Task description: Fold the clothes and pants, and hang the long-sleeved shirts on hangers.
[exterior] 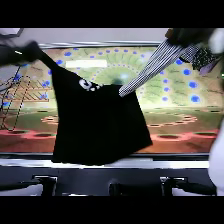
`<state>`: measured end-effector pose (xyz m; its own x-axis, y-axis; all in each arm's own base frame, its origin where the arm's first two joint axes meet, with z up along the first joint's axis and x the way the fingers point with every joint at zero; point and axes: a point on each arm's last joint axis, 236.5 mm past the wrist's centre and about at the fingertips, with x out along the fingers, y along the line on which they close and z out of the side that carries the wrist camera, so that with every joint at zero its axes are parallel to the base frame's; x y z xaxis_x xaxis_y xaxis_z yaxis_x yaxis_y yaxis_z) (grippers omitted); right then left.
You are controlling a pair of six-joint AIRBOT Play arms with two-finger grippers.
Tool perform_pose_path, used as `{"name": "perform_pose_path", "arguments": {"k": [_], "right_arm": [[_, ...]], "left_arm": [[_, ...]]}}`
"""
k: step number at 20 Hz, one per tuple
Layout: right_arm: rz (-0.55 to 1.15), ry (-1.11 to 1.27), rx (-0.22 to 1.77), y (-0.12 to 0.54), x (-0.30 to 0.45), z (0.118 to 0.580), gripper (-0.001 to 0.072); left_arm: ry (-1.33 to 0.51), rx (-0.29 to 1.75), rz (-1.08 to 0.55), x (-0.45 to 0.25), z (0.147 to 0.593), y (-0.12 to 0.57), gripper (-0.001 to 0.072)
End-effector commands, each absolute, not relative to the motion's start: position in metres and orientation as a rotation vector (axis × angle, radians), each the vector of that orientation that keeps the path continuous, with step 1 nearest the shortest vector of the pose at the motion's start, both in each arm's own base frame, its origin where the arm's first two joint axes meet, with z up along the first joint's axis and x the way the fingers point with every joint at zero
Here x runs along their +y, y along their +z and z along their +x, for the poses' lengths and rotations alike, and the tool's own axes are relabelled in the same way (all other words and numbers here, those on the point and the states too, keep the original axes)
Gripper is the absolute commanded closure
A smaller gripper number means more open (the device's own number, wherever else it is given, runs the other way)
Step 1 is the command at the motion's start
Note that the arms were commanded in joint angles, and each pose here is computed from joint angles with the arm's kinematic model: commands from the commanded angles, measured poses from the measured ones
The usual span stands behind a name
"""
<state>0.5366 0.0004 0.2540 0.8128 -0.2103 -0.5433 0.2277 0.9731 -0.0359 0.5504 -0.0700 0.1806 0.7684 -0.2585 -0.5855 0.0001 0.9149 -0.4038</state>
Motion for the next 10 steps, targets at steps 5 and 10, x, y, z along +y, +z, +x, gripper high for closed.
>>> {"name": "perform_pose_path", "arguments": {"k": [5,10], "right_arm": [[-0.084,-0.199,1.192,0.023,0.019,0.538,0.0270],[0.091,0.071,1.271,0.051,0.014,0.506,0.0158]], "left_arm": [[-0.143,1.199,-0.429,-0.109,0.534,-0.015,0.0036],[-0.082,1.184,-0.434,-0.031,0.504,0.044,-0.0005]]}}
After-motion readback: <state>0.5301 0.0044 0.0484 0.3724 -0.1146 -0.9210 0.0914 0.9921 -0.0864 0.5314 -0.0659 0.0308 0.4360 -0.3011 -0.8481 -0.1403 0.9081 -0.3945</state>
